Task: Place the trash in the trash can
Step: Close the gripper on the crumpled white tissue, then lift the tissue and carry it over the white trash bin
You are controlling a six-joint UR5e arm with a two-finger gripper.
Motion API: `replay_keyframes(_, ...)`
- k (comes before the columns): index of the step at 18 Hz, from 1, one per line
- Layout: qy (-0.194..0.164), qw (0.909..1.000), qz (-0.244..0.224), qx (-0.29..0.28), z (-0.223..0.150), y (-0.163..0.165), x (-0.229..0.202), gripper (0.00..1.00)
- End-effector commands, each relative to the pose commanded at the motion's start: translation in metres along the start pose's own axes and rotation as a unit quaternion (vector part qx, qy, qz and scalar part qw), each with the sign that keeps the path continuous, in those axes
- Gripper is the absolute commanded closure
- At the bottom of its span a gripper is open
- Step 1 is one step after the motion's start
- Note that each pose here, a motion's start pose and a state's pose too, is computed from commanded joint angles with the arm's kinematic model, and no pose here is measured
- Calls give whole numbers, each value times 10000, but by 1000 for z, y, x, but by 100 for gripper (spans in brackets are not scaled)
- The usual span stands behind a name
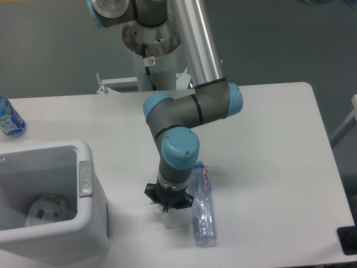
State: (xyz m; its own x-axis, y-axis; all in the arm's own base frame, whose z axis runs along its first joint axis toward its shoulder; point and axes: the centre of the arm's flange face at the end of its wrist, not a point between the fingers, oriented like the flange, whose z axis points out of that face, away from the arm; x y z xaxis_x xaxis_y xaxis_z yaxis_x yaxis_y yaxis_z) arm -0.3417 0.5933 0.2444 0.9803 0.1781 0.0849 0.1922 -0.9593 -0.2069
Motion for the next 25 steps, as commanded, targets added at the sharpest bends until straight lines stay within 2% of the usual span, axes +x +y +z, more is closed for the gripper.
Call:
replay_keyframes(6, 296, 9967, -345, 666, -53, -12, 0, 100)
replay_keyframes(9, 325, 9922, -548, 1074, -93, -22, -6, 100)
replay_keyframes(11, 345, 9837, -899, 1520, -138, -36, -16, 100)
replay_keyframes(13, 382, 9712, -1254, 1989, -187, -51, -27, 100)
replay_keyframes(16, 645, 9530, -1507, 2547, -244, -59, -33, 100)
replay_keyframes(21, 926, 9391, -1567, 2914, -297, -52, -2, 100)
replay_keyframes(25, 1210, 9330, -1538, 3021, -313, -44, 19, 100)
